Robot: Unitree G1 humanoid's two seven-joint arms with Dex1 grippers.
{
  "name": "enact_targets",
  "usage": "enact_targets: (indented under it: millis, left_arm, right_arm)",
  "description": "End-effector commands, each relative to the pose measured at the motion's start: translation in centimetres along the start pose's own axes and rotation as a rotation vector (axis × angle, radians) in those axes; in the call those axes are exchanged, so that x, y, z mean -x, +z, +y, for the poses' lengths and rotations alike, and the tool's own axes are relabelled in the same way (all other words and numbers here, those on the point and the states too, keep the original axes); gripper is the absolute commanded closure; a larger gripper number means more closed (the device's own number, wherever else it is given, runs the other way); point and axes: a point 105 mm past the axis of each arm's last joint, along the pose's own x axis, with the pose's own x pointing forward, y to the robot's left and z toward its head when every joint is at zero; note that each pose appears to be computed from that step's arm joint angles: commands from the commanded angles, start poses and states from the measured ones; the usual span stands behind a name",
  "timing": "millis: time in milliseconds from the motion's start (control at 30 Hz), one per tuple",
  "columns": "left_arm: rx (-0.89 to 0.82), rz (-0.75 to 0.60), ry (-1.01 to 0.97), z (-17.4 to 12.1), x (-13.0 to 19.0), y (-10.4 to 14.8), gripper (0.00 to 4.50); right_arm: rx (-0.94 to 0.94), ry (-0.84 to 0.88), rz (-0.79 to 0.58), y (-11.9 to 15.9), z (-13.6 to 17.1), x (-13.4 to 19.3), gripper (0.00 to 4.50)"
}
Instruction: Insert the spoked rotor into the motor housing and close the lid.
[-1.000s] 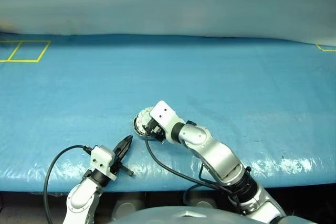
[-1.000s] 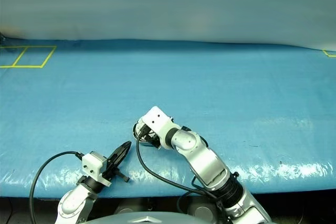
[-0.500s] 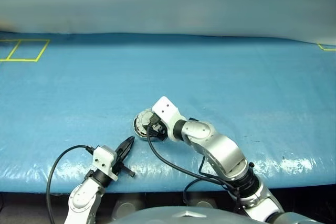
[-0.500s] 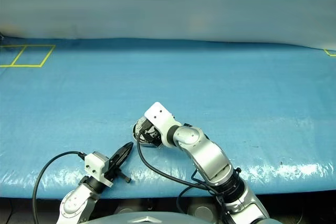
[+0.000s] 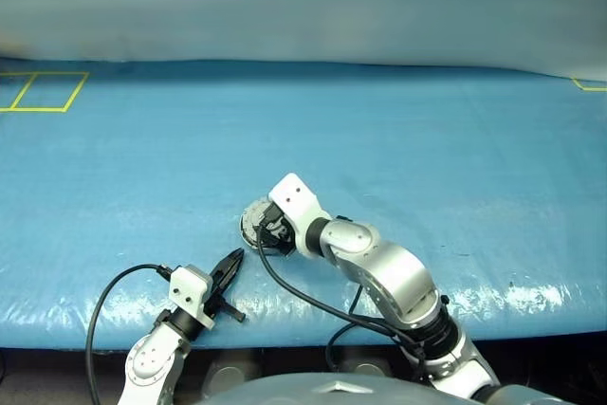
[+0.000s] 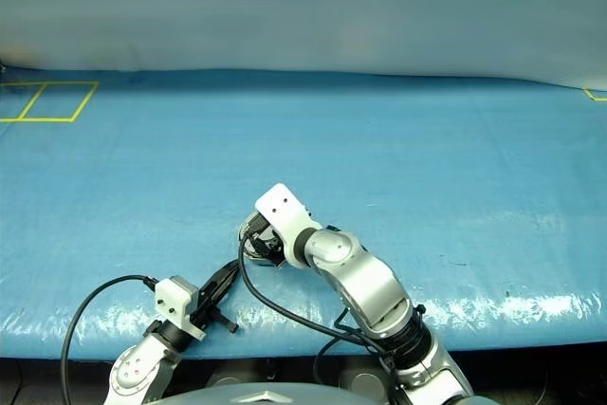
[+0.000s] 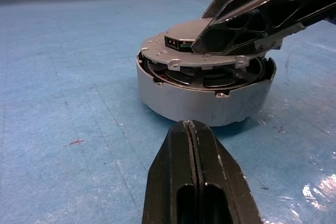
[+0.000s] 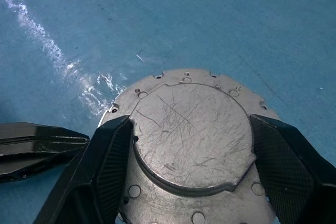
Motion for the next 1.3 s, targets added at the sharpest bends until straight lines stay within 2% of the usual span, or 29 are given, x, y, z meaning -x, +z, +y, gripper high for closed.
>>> enact_targets:
  millis: [33, 900, 1100, 1300]
  left_arm:
    - [-0.005, -0.025, -0.003, 0.1, 0.0, 0.7, 4.5]
    - [0.011, -0.016, 0.001, 0.2, 0.1, 0.0, 4.5]
    - [0.017, -0.015, -0.001, 0.1, 0.1, -0.1, 4.5]
    - [0.017, -0.019, -0.003, 0.1, 0.0, -0.2, 4.5]
  right_arm:
    - [0.006, -0.007, -0.048, 1.2, 0.6, 0.1, 1.31]
    - [-0.017, -0.147, 0.036, -0.6, -0.2, -0.9, 1.31]
    - [-0.088, -0.086, -0.003, 0.6, 0.3, -0.7, 1.31]
    - [0.034, -0.003, -0.015, 0.7, 0.5, 0.0, 1.31]
